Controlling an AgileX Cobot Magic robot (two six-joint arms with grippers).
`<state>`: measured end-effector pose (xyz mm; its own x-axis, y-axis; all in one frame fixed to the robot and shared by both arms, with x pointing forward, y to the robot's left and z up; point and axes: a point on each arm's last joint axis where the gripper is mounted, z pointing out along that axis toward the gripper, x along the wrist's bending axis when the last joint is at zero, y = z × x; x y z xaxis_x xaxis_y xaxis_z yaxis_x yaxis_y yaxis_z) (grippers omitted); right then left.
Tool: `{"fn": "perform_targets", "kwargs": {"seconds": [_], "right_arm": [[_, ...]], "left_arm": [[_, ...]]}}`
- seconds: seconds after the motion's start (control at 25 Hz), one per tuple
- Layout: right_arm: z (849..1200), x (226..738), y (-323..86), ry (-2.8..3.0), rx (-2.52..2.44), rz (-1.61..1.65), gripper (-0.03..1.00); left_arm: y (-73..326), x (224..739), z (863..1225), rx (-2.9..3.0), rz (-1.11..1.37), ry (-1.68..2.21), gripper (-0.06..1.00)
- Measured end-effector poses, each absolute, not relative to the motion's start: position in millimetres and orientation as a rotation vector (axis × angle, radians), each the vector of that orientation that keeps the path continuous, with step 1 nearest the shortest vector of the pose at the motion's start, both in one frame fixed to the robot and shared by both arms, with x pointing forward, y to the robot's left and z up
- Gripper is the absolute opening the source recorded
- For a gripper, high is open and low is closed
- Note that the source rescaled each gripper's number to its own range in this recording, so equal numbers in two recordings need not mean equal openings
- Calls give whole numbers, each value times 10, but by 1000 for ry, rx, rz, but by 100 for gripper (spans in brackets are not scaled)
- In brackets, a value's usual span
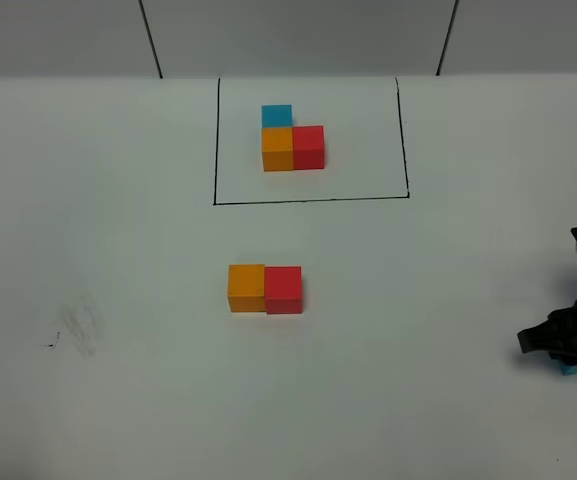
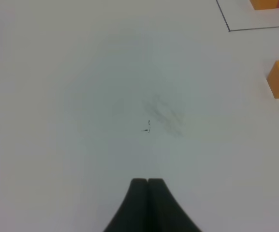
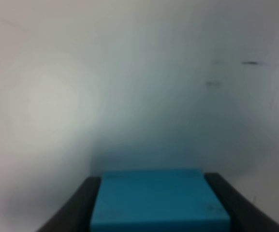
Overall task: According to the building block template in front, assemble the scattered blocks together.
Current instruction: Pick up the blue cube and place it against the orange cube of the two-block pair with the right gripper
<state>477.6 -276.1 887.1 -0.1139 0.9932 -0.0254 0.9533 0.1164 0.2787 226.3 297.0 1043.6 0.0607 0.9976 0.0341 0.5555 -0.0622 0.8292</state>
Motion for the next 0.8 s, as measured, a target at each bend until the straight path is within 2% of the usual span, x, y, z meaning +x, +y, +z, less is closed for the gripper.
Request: {"fn": "perform_targets", "kwargs": {"seconds": [0.12,0.52,0.8], "right_arm": [[8997,4836,-2661,2196,1913,316,43],[9820,5226,-2190,2159,1753,589,43],[10112,5412,-1771,2170,1672,738,43]], "left_arm": [[2970,2263,10436,1694,870,1565,0],[2970,2263,10436,1694,870,1565,0],[2970,2263,10436,1694,870,1565,0]]}}
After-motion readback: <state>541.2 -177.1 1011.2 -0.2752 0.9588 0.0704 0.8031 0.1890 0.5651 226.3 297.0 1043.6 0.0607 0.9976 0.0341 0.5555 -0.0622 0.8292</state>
